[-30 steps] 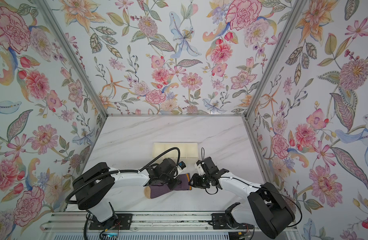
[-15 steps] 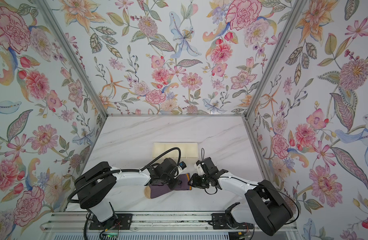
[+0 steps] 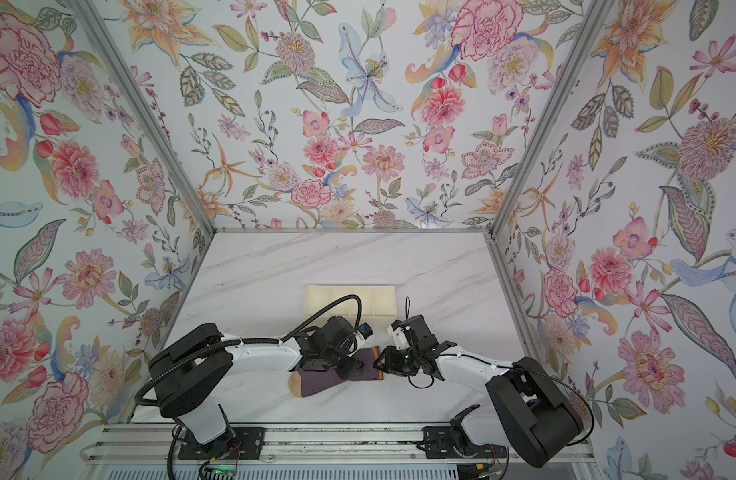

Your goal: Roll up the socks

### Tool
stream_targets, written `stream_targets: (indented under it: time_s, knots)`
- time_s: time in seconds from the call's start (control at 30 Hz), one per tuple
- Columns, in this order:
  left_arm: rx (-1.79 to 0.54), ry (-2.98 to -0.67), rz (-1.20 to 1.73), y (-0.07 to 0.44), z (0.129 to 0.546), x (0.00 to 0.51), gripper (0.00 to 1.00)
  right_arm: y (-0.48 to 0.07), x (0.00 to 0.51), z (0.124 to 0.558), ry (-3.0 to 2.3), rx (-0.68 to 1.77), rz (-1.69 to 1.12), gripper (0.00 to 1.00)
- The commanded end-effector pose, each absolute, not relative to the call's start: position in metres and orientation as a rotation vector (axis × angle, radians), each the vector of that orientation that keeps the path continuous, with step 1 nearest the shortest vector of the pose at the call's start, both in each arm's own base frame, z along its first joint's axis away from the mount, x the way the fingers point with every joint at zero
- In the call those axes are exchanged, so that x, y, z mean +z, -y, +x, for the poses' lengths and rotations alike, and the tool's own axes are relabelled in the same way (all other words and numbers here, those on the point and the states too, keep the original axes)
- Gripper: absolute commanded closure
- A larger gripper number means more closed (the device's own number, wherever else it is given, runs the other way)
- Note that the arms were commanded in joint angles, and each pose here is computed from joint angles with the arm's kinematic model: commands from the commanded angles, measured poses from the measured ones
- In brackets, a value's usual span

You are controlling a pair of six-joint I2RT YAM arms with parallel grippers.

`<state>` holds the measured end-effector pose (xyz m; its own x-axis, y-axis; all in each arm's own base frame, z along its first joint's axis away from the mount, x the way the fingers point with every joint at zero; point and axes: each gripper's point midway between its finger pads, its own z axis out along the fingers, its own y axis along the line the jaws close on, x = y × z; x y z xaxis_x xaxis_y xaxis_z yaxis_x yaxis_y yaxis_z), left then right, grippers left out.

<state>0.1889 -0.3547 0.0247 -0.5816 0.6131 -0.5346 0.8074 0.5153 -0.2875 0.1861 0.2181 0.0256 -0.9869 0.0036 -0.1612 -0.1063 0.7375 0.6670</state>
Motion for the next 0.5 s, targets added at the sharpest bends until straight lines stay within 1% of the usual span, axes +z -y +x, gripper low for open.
stream_targets:
  time_s: [0.0,0.47]
  knots:
    - [-0.724,-2.400,1.193,0.3537,0.1884,0.0227,0.97,-0.2046,0.0027,0.1738,-2.866,1.031,-0.004,0.65]
    - [-0.733,-2.396,1.186,0.3537,0.1901,0.0250,0.97,-0.2029,-0.0025,0.1737,-2.858,1.073,0.040,0.65]
